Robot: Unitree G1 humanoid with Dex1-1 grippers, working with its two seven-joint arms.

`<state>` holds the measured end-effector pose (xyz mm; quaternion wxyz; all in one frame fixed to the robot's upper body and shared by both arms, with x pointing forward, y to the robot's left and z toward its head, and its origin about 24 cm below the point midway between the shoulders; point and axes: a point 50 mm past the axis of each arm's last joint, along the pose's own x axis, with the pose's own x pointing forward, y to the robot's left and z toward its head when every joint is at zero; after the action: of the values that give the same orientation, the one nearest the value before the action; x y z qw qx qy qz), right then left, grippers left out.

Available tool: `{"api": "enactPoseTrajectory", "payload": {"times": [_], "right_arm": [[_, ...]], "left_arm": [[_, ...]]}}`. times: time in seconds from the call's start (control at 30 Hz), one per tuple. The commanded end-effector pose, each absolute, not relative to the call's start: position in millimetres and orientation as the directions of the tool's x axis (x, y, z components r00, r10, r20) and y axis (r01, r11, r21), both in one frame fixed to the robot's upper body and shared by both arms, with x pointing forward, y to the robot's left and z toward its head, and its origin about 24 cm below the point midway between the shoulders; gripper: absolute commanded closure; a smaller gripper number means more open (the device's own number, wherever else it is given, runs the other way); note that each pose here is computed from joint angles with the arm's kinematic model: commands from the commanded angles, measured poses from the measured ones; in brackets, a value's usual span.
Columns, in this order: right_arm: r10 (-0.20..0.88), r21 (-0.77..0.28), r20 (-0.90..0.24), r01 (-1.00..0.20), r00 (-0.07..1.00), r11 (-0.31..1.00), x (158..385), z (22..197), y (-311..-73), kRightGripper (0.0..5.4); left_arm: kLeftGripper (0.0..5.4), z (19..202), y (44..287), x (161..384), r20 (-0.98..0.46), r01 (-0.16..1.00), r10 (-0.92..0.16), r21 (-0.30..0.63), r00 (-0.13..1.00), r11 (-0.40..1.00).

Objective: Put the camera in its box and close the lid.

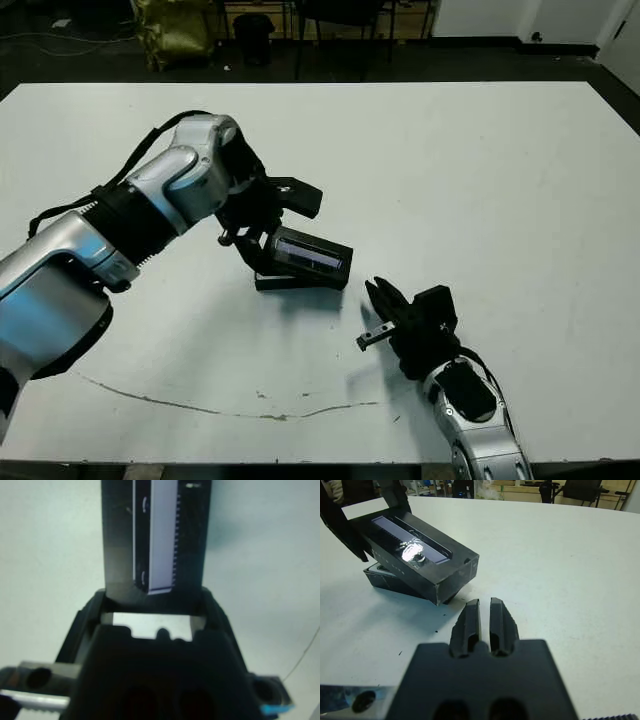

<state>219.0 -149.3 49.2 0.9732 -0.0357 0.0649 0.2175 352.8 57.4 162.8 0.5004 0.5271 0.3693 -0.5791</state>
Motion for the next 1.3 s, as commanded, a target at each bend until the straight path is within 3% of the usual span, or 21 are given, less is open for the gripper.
{"api": "enactPoseTrajectory", "payload": {"times": [0.03,0.57,0.93,1.13,1.3], "right_arm": [[0.408,-0.028,-0.172,-0.419,0.896,0.908,216,42.2,-151,5.4],[0.407,-0.02,-0.172,-0.416,0.897,0.909,216,42.0,-151,5.4],[0.406,-0.037,-0.163,-0.417,0.899,0.908,218,43.8,-152,5.4],[0.41,-0.031,-0.158,-0.42,0.898,0.907,218,43.9,-152,5.4],[0.407,-0.032,-0.165,-0.417,0.898,0.908,218,45.2,-151,5.4]], "left_arm": [[3.03,161.5,59,354,-0.981,0.969,-0.181,0.114,0.074,-0.218],[3.03,156.8,63,356,-0.977,0.956,-0.169,0.17,0.132,-0.24],[3.03,153.0,72,360,-0.986,0.98,-0.14,0.108,0.086,-0.164],[3.03,150.8,73,359,-0.994,0.971,-0.096,0.065,0.043,-0.231],[3.03,148.6,76,359,-0.995,0.977,-0.1,0.045,0.024,-0.21]]}}
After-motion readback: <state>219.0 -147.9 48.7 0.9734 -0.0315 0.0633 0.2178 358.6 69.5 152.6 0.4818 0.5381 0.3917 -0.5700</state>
